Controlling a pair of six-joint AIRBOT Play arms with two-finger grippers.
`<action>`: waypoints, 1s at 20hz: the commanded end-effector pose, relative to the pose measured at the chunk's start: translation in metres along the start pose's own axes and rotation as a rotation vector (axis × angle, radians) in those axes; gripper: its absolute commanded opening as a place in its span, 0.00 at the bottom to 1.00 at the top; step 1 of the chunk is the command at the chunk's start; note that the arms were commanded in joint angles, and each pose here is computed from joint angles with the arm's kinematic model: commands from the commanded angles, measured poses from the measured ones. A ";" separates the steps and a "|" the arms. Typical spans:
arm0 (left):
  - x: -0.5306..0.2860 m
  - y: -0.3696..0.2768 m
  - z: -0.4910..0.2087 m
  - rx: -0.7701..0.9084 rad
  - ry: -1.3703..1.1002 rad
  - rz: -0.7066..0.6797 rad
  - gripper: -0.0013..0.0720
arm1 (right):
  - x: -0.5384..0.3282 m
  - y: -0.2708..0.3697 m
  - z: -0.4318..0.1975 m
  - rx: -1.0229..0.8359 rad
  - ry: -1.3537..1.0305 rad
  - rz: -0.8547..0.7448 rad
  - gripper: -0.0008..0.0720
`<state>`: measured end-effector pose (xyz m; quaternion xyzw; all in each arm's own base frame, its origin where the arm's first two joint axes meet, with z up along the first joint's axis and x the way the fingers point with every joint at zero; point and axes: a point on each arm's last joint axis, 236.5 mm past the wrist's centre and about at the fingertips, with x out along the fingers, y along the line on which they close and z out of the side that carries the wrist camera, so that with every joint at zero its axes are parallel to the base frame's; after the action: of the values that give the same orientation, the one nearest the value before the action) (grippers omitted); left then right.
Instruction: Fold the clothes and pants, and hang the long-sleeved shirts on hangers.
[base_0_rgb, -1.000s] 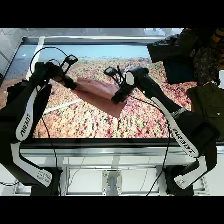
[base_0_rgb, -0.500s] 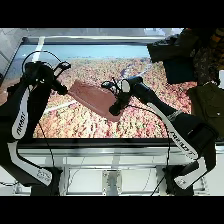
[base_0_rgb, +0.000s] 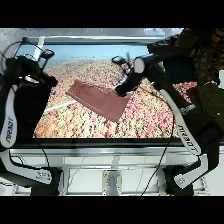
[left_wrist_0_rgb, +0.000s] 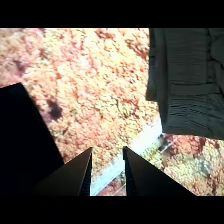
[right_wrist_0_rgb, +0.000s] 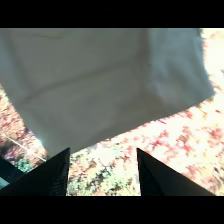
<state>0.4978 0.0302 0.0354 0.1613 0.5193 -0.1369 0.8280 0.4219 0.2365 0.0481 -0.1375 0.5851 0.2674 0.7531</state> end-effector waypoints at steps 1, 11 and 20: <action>-0.049 0.038 0.003 -0.176 -0.107 0.077 0.31 | -0.030 -0.056 -0.026 0.177 0.050 -0.007 0.62; -0.102 0.043 -0.008 -0.297 -0.187 0.000 0.31 | 0.042 -0.076 -0.052 0.535 0.012 0.266 0.97; -0.079 0.027 -0.022 -0.324 -0.148 -0.061 0.30 | 0.076 -0.057 -0.015 0.604 -0.170 0.369 0.85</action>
<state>0.4585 0.0746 0.1112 0.0140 0.4734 -0.0798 0.8771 0.4456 0.1944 -0.0289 0.2105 0.6041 0.2285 0.7339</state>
